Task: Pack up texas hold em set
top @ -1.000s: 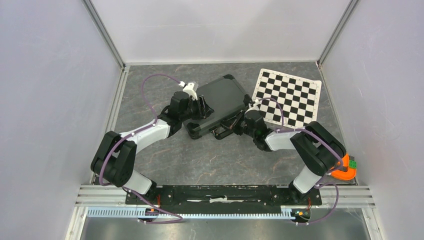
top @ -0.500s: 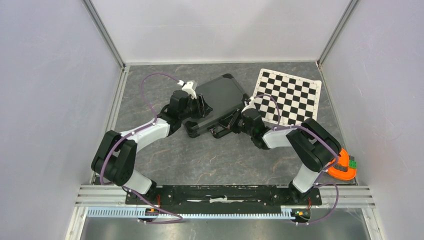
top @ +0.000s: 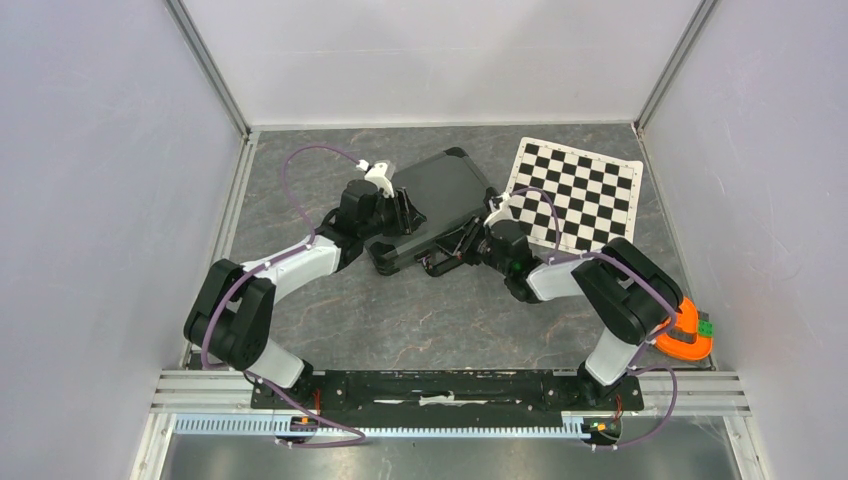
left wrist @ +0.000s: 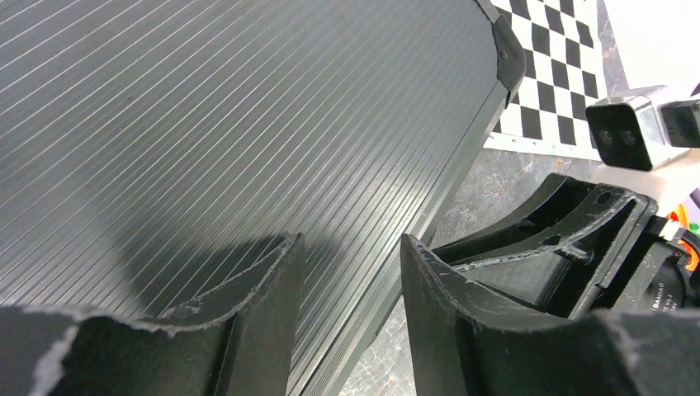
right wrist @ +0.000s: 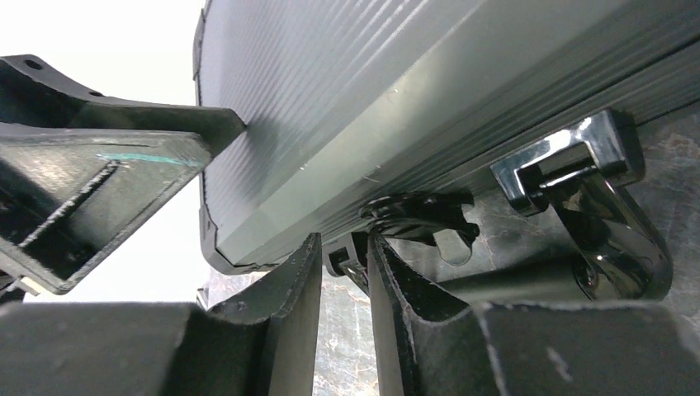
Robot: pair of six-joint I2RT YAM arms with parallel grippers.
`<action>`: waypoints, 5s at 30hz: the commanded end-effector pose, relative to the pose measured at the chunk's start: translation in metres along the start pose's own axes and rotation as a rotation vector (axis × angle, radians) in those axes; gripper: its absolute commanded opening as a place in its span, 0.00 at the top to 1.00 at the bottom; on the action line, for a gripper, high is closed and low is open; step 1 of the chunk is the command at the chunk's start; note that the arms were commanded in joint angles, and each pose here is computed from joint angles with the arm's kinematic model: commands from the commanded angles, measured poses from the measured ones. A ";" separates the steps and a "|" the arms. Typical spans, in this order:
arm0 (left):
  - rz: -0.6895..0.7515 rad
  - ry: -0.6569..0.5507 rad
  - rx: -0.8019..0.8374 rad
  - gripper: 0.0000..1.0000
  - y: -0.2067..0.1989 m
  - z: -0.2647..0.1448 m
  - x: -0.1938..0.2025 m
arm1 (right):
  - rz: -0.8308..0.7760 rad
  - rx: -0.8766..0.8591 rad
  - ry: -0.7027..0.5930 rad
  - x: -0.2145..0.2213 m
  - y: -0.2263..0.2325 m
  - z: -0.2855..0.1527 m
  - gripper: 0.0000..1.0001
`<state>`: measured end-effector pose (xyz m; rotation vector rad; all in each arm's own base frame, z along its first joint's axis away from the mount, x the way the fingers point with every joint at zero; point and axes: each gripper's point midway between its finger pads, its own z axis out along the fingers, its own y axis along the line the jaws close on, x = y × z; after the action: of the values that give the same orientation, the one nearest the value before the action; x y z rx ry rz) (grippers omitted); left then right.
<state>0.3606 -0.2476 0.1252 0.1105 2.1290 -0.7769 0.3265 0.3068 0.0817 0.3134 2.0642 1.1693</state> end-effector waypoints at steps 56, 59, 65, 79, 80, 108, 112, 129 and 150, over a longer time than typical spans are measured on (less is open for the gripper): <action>0.085 0.269 -0.203 0.49 0.043 -0.006 0.079 | -0.080 0.287 0.032 0.000 -0.048 0.017 1.00; 0.086 0.273 -0.202 0.49 0.043 -0.006 0.080 | -0.094 0.315 0.041 0.001 -0.053 0.018 1.00; 0.088 0.272 -0.203 0.49 0.043 -0.006 0.080 | -0.230 0.261 0.010 -0.016 -0.028 0.013 1.00; 0.091 0.273 -0.208 0.49 0.044 -0.006 0.080 | -0.704 0.267 0.027 -0.036 -0.008 -0.004 1.00; 0.091 0.274 -0.207 0.49 0.044 -0.006 0.080 | -0.719 0.264 0.043 -0.032 -0.010 -0.002 1.00; 0.091 0.284 -0.209 0.49 0.045 -0.005 0.082 | -0.762 0.413 0.124 0.012 -0.075 0.005 1.00; 0.091 0.286 -0.209 0.49 0.045 -0.005 0.082 | -0.756 0.431 0.133 0.016 -0.084 0.001 1.00; 0.091 0.292 -0.213 0.49 0.046 -0.004 0.084 | -0.736 0.471 0.144 0.024 -0.101 0.009 1.00; 0.139 0.081 -0.173 0.50 0.025 -0.037 0.033 | -0.813 0.407 -0.205 -0.062 -0.024 -0.094 1.00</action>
<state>0.3527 -0.2414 0.1259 0.1570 2.1285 -0.6397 0.3059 0.2333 0.0909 -0.2696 2.0063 0.3489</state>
